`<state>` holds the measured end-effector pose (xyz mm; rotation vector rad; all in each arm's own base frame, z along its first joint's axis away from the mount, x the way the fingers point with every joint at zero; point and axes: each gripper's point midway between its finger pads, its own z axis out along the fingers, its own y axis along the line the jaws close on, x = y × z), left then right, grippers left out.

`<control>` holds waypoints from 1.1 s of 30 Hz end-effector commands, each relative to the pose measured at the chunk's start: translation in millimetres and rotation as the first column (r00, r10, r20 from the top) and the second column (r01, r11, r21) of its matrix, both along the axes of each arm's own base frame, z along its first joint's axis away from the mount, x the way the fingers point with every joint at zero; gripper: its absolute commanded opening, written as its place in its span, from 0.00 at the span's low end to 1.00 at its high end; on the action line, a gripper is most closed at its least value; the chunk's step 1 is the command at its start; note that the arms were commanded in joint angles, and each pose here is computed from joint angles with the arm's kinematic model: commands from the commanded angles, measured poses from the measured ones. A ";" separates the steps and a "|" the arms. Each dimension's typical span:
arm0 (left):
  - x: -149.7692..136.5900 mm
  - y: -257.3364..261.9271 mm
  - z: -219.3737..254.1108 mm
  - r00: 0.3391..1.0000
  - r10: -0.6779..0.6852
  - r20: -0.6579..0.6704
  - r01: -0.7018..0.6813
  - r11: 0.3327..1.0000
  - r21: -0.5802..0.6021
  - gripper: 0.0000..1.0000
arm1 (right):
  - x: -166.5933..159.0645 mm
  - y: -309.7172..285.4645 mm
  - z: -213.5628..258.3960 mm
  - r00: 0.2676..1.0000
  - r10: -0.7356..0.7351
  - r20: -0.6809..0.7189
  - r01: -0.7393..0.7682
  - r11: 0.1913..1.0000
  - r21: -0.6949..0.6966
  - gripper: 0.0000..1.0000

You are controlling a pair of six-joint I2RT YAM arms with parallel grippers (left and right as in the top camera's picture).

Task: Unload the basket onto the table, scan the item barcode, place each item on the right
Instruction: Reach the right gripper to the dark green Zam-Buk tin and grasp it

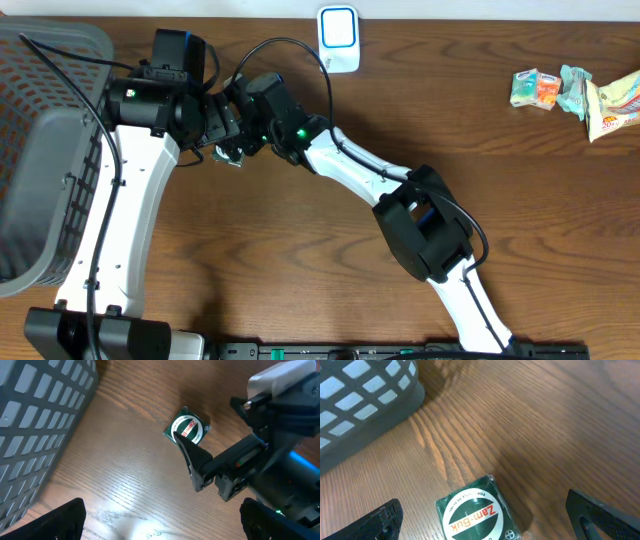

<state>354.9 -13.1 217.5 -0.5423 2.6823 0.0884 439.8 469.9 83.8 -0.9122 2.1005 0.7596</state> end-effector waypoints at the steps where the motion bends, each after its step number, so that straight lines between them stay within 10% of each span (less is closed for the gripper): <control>1: 1.1 2.0 1.7 1.000 0.016 0.005 -0.016 1.000 0.004 0.98 | -13.0 4.0 -9.6 0.987 0.142 0.069 -0.137 0.988 -0.065 0.99; 22: 1.1 2.0 1.7 1.000 0.016 0.005 -0.016 1.000 0.004 0.98 | -42.9 9.7 -72.6 0.913 0.389 0.122 -0.353 0.904 -0.239 0.98; 29: 1.1 2.0 1.7 1.000 0.016 0.005 -0.016 1.000 0.004 0.98 | -30.8 3.3 -75.7 0.924 0.356 0.139 -0.313 0.914 -0.258 0.55; 33: 1.1 2.0 1.7 1.000 0.016 0.005 -0.016 1.000 0.004 0.98 | -16.5 -7.2 -76.8 0.962 0.252 0.106 -0.220 0.944 -0.245 0.50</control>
